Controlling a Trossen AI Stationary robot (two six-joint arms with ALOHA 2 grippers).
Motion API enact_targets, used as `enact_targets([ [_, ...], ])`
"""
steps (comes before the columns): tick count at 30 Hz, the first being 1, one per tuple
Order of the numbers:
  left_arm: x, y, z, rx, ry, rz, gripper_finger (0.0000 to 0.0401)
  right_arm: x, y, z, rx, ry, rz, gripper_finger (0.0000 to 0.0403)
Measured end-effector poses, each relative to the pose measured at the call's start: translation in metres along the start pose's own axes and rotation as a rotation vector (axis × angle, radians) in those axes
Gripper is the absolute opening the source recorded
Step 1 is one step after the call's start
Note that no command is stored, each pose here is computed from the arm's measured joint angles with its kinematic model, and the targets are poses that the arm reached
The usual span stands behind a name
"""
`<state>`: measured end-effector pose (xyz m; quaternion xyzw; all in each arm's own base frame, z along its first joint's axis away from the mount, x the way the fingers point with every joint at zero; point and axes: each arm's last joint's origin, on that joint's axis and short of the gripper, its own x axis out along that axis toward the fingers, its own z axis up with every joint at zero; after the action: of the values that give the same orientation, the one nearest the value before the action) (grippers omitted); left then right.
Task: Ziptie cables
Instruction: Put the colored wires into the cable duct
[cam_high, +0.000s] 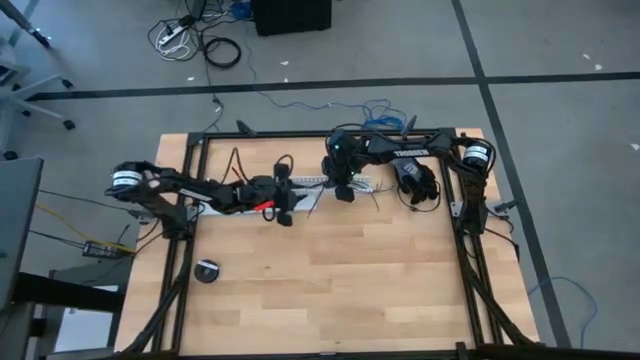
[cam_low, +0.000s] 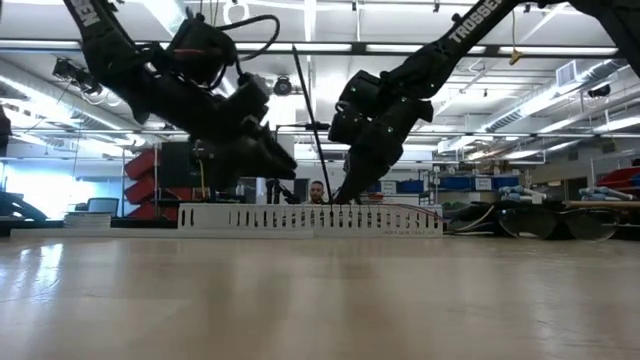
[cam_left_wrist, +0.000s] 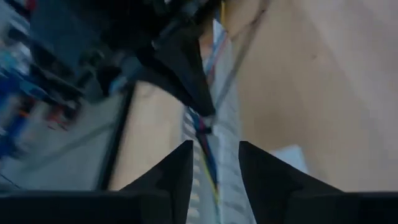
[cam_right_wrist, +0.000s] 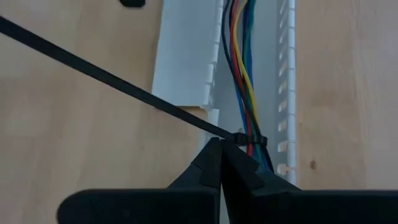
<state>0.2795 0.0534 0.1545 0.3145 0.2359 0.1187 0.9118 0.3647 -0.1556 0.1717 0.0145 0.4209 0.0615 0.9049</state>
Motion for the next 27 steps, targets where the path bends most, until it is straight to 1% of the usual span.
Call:
enact_targets([
  [3,0.011,-0.001,-0.002,0.038,-0.027,0.040,0.0129,-0.001,-0.001,0.000,0.002,-0.004,0.007,0.0000],
  [6,0.024,-0.004,-0.001,0.059,-0.029,0.027,0.0129,-0.001,-0.002,-0.001,-0.001,-0.004,0.005,0.0000],
  [10,0.039,-0.012,-0.006,0.076,0.009,-0.014,0.0129,-0.002,-0.004,-0.001,0.001,-0.013,0.013,0.0000],
  [14,0.051,-0.010,-0.004,0.074,0.009,0.001,0.0129,-0.004,-0.008,-0.002,0.007,-0.021,0.013,0.0000],
  [20,0.056,-0.005,-0.004,0.071,0.020,0.025,0.0129,-0.004,-0.009,-0.002,0.008,-0.032,0.026,0.0000],
  [22,0.056,-0.006,-0.004,0.096,0.025,0.019,0.0126,-0.004,-0.009,-0.002,0.007,-0.034,0.027,0.0000],
  [24,0.056,-0.007,-0.004,0.118,0.027,0.011,0.0120,-0.004,-0.009,-0.002,0.006,-0.037,0.025,0.0000],
  [27,0.056,-0.007,-0.005,0.120,0.029,0.004,0.0105,-0.004,-0.009,-0.002,0.005,-0.039,0.026,0.0000],
])
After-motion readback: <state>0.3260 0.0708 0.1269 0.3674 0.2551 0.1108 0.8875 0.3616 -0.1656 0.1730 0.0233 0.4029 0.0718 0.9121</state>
